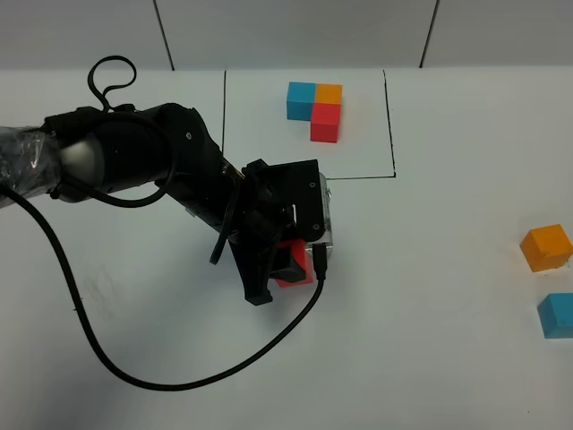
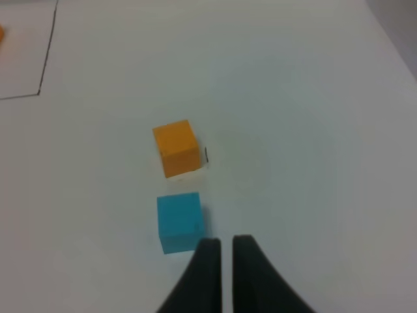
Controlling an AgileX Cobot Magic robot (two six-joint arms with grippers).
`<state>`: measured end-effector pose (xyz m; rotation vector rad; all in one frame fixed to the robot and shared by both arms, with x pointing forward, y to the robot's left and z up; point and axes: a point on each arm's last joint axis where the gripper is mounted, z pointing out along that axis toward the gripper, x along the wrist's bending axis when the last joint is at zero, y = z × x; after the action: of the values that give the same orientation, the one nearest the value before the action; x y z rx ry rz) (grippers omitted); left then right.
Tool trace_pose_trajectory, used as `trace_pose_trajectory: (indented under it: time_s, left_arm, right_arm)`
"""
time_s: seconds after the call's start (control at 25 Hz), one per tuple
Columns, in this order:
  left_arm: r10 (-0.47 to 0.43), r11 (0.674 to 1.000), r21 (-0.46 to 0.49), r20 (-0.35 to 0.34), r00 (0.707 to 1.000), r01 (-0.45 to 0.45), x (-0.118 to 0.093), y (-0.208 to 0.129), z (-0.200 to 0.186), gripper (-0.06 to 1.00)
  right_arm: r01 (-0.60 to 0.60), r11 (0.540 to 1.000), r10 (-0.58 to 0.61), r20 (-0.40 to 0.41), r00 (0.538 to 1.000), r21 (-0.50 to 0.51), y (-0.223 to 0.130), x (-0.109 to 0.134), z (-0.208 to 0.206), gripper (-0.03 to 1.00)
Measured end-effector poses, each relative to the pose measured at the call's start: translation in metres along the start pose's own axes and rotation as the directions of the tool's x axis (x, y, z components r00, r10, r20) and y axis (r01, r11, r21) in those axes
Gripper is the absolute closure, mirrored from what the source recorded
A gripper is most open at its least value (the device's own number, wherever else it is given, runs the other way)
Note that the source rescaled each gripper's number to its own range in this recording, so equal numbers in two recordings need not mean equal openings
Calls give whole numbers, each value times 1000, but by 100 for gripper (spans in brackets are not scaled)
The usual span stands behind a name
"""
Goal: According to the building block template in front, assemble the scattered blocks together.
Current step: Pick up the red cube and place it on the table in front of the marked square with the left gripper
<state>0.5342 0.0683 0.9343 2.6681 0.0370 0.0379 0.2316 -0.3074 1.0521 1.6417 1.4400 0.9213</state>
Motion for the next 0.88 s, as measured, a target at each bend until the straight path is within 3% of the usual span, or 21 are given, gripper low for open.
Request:
trace_pose_trajectory:
  time_s: [0.88]
  left_arm:
    - [-36, 999, 16, 41, 999, 35, 10, -13, 46, 39]
  right_arm:
    - [0, 1000, 0, 0, 1000, 0, 0, 0, 0, 96]
